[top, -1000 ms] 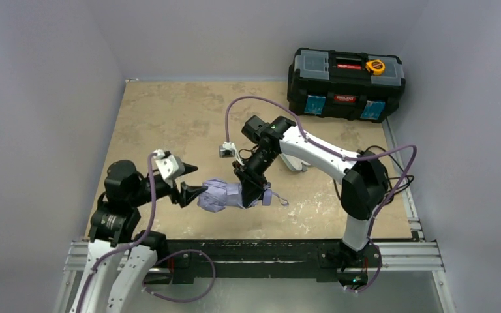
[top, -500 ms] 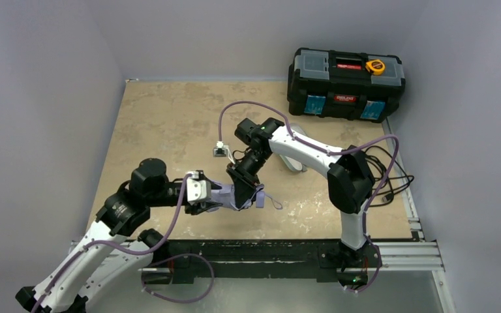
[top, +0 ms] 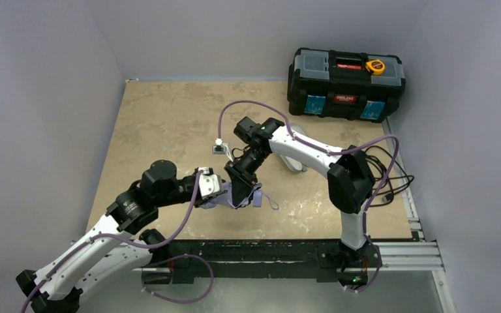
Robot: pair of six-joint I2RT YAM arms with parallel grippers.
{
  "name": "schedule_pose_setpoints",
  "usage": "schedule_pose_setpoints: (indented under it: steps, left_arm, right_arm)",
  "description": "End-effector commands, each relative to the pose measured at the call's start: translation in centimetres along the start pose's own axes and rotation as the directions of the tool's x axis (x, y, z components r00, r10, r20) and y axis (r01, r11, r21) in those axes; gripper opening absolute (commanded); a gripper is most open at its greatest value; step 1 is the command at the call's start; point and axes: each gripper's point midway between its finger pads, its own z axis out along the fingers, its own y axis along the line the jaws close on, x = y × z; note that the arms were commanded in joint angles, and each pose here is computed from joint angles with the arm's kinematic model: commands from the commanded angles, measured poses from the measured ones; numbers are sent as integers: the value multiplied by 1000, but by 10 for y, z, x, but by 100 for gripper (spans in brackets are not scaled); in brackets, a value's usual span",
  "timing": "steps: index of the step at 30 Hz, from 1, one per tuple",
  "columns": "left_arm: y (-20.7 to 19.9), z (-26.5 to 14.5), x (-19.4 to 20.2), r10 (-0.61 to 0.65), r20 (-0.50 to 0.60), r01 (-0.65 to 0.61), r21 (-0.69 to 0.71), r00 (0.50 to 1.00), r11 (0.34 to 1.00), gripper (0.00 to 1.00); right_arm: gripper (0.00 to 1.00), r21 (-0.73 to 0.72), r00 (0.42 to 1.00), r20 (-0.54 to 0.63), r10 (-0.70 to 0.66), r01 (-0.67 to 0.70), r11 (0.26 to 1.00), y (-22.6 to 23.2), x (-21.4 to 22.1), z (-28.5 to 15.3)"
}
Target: Open the umbrella
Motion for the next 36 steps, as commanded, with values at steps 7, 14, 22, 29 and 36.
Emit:
schedule_pose_setpoints:
  steps: [7, 14, 22, 29, 36]
  left_arm:
    - [18, 4, 14, 0, -26, -3, -113, 1000, 994, 14]
    - [17, 9, 11, -11, -16, 10, -91, 1000, 996, 15]
    - [-5, 5, 20, -20, -26, 20, 2, 999, 1000, 0]
    - [38, -4, 12, -231, 40, 234, -192, 972, 953, 0]
    - [62, -11, 9, -491, 143, 512, -248, 859, 823, 0]
  right_arm:
    - [0, -25, 987, 40, -155, 156, 987, 37, -8, -12]
    - [0, -15, 981, 27, -192, 192, 981, 41, -10, -9]
    - [0, -3, 974, 27, -224, 225, 974, 45, -4, -13]
    - [0, 29, 946, -15, -324, 325, 945, 40, 5, -20]
    - [0, 31, 908, -67, -414, 416, 909, 38, 17, -22]
